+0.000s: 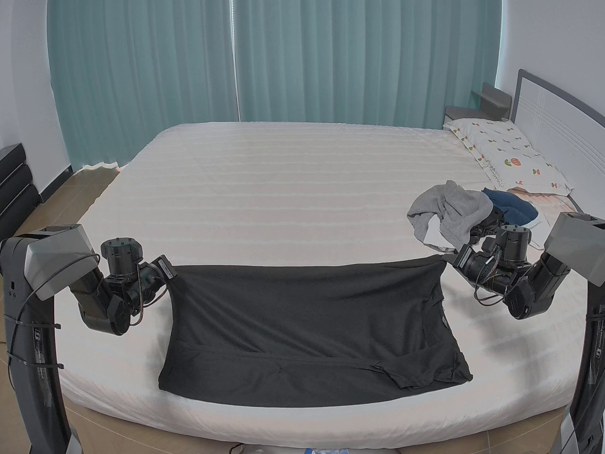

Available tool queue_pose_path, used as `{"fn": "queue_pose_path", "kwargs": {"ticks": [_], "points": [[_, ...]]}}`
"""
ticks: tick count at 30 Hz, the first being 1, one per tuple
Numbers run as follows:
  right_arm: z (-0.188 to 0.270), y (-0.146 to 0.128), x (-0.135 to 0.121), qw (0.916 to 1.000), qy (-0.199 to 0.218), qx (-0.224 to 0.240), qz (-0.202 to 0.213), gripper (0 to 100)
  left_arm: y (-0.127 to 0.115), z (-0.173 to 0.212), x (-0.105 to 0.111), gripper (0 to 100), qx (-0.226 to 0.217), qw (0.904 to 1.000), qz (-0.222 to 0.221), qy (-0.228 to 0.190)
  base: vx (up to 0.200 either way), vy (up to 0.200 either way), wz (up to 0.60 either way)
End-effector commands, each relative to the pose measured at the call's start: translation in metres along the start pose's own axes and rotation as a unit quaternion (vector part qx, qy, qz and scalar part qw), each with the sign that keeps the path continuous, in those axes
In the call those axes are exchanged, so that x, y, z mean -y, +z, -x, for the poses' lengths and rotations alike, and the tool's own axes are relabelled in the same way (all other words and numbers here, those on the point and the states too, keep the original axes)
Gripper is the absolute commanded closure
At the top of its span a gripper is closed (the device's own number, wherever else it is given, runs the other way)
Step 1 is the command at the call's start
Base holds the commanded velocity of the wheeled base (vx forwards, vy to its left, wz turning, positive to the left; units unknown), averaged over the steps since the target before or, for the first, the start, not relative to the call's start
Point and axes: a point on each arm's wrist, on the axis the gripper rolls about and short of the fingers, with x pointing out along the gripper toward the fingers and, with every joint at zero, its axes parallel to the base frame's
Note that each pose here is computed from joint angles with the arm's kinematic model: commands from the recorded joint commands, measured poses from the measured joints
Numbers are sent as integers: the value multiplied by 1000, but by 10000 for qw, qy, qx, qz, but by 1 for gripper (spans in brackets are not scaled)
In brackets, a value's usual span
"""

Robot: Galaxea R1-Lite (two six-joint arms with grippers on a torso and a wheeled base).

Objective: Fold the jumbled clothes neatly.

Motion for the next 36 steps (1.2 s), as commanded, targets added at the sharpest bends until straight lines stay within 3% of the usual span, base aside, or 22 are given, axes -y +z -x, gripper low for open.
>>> {"fn": "queue_pose_path", "kwargs": {"ticks": [1, 12, 15, 21, 25, 31, 36], "points": [[8, -4, 0, 9999, -12, -127, -16, 100, -10, 6, -4, 100, -161, 9998, -146, -29, 0, 0, 0], [19, -17, 13, 9986, -136, -459, 216, 100, -22, 21, -11, 100, -269, 9945, -1003, -169, 0, 0, 0], [29, -27, 21, 9963, -182, -739, 400, 100, -30, 33, -15, 100, -488, 9880, -1407, -402, 0, 0, 0], [38, -39, 28, 9927, -290, -977, 638, 100, -41, 43, -22, 100, -723, 9761, -1995, -470, 0, 0, 0], [45, -45, 31, 9908, -347, -1067, 759, 100, -40, 47, -25, 100, -757, 9739, -2084, -485, 0, 0, 0], [54, -53, 33, 9922, -235, -908, 822, 100, -35, 62, -30, 100, -895, 9674, -2233, -792, 0, 0, 0], [63, -56, 31, 9937, -63, -741, 833, 100, -34, 66, -32, 100, -905, 9628, -2412, -816, 0, 0, 0]]}}
